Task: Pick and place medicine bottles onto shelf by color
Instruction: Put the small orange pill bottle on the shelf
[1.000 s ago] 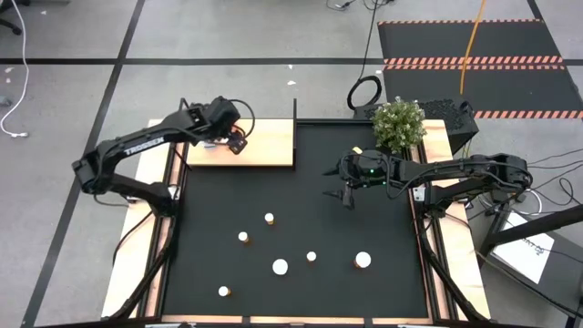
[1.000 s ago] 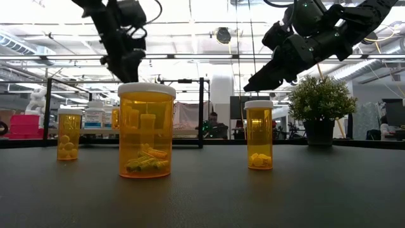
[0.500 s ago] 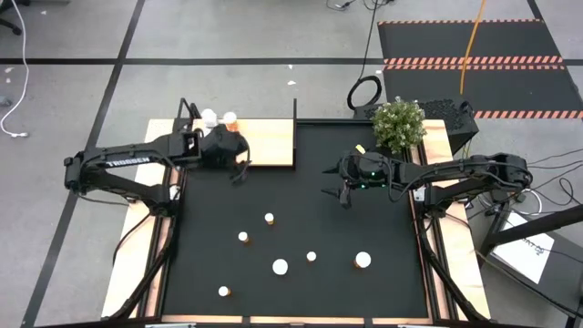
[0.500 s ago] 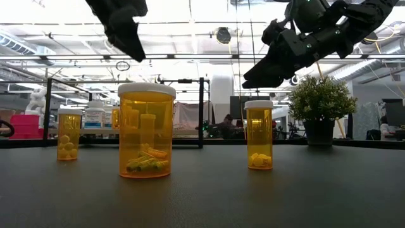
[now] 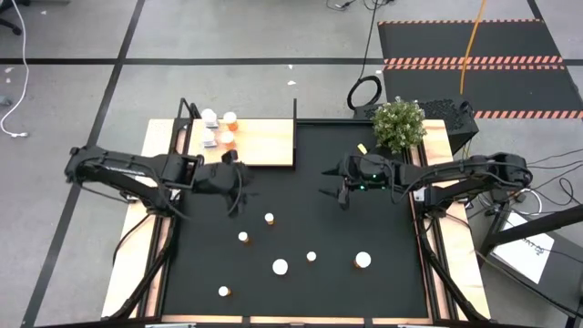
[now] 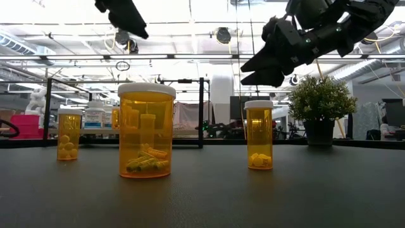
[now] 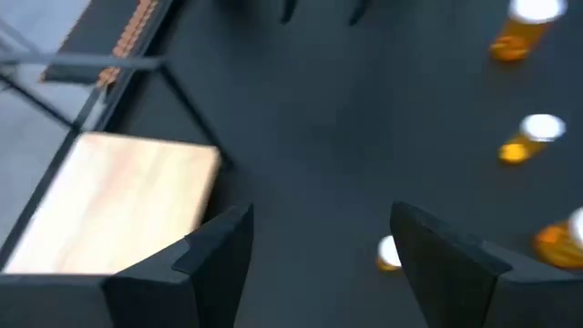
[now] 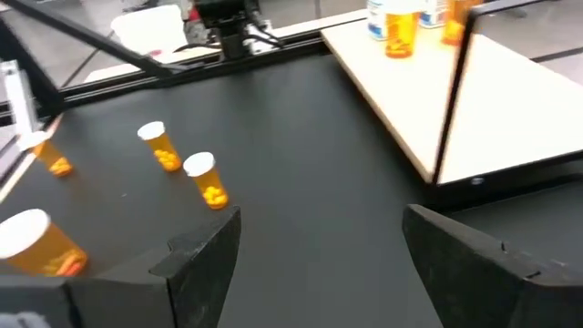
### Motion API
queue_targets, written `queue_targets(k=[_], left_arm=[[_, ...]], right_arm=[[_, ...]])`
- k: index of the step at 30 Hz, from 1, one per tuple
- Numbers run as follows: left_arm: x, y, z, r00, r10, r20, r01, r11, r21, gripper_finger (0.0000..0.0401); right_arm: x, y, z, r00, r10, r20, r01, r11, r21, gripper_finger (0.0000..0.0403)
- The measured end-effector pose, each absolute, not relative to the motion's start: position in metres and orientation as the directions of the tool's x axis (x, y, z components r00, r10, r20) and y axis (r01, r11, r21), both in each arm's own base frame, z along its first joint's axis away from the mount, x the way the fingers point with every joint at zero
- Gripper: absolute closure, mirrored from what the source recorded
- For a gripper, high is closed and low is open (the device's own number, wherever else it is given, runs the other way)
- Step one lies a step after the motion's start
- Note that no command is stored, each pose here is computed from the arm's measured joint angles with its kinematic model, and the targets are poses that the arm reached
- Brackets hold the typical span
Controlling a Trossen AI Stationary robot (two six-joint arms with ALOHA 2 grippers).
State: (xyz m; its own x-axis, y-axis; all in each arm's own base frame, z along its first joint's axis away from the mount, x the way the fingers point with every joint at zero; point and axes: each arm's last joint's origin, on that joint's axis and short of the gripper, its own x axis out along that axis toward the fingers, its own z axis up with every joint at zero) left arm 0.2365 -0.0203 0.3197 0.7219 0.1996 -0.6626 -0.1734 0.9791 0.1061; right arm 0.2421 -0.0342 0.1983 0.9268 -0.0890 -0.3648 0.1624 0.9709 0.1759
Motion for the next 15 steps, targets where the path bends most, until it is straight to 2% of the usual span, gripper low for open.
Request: queue_targets(k=[7, 15], left_arm=[[0.235, -0.049, 0.323, 0.772, 0.134, -0.622, -0.11, 0.991, 0.077, 0.0142], [0.245, -0.071, 0.313, 0.767, 0.084, -0.636, -0.068, 0.996, 0.05, 0.0142]], right_arm=[[0.244, -0.017, 0.198, 0.924, -0.113, -0.364, 0.174, 0.975, 0.139, 0.0101], [0.245, -0.007, 0.201, 0.937, -0.077, -0.341, 0.133, 0.981, 0.142, 0.0101]])
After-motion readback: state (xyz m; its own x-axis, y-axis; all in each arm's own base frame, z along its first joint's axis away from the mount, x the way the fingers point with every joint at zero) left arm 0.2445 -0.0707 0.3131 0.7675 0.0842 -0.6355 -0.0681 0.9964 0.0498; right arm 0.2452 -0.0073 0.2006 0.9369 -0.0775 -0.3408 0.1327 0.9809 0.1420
